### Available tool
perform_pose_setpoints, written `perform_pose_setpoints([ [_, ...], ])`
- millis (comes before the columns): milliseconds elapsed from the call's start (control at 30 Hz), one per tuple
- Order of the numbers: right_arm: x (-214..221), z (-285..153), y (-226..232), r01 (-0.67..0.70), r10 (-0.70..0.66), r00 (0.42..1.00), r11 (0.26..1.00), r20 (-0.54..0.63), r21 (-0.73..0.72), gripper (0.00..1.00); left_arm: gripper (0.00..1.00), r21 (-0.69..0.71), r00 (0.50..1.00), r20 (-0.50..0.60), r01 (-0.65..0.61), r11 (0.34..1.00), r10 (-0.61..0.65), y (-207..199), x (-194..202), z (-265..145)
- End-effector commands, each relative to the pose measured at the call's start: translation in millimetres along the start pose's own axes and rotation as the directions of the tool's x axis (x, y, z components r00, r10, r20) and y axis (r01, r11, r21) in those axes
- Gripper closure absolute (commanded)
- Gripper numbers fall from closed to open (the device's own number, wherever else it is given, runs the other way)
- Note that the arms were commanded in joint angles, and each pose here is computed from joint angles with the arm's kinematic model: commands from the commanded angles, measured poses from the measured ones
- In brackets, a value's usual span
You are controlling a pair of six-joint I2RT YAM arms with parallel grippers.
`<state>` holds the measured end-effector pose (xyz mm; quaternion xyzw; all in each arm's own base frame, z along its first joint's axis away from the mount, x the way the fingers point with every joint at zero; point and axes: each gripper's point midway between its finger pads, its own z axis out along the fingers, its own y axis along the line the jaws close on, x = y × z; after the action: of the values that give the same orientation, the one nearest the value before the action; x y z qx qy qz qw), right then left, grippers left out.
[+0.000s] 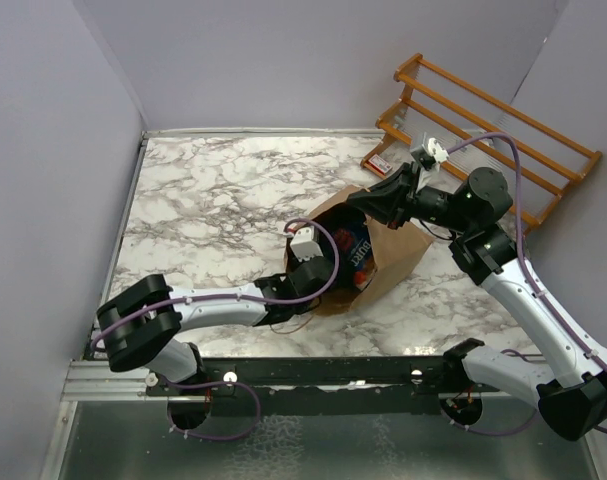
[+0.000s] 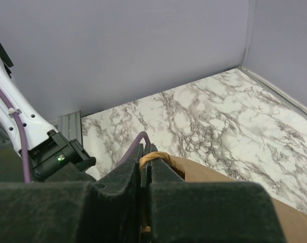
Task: Take the snacks out of the paper bag
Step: Take out the snack from the paper bag.
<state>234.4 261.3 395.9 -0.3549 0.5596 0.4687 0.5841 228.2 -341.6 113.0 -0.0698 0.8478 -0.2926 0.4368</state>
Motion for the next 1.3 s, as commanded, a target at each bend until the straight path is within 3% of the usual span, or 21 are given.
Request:
perform_pose_setpoints([
  [0,-21.7,-3.6,11.0,0.031,-0.03,0.998,0.999,0.055,-0.019,0.98,0.17,-0.011,0.991,0.005,0.132,0.991,-0.132,-2.2,-6.2,15.4],
  [133,-18.7,-2.9,11.7,0.022,-0.02,0.998,0.999,0.053,-0.029,0.98,0.27,0.042,0.99,-0.008,0.143,0.989,-0.143,-12.3,-6.7,24.0],
  [367,-16.9,-4.0,11.6,0.021,-0.02,0.999,0.999,0.047,-0.025,0.98,0.32,0.072,0.991,-0.004,0.133,0.988,-0.133,-26.3,-12.4,37.8],
  [500,-19.7,-6.1,13.0,0.029,-0.028,0.998,0.999,0.051,-0.019,0.98,0.4,0.107,0.993,0.011,0.117,0.987,-0.118,-34.5,-18.5,48.0],
  [667,-20.1,-9.6,14.0,0.038,-0.038,0.998,0.999,0.047,-0.005,0.98,0.73,0.14,0.991,-0.026,0.133,0.981,-0.13,-38.7,-29.7,57.0],
  [733,-19.9,-11.3,13.6,0.038,-0.039,0.998,0.999,0.042,0.007,0.98,0.8,0.164,0.991,-0.039,0.134,0.977,-0.129,-43.4,-36.0,51.8],
  [1000,-9.4,-22.2,1.7,0.024,-0.029,0.998,0.993,0.048,0.116,0.98,0.91,0.293,0.996,-0.002,0.081,0.953,-0.084,-68.5,-72.7,4.4],
  [1067,-7.9,-24.4,-3.3,0.016,-0.025,0.998,0.988,0.053,0.151,0.98,0.99,0.317,0.998,0.02,0.052,0.947,-0.062,-73.8,-82.7,-6.3],
  [1267,-8.5,-26.0,-13.3,0.009,-0.023,0.998,0.978,0.061,0.208,0.98,1.0,0.37,0.998,0.061,-0.025,0.929,0.002,-86.3,-104.4,-33.4],
])
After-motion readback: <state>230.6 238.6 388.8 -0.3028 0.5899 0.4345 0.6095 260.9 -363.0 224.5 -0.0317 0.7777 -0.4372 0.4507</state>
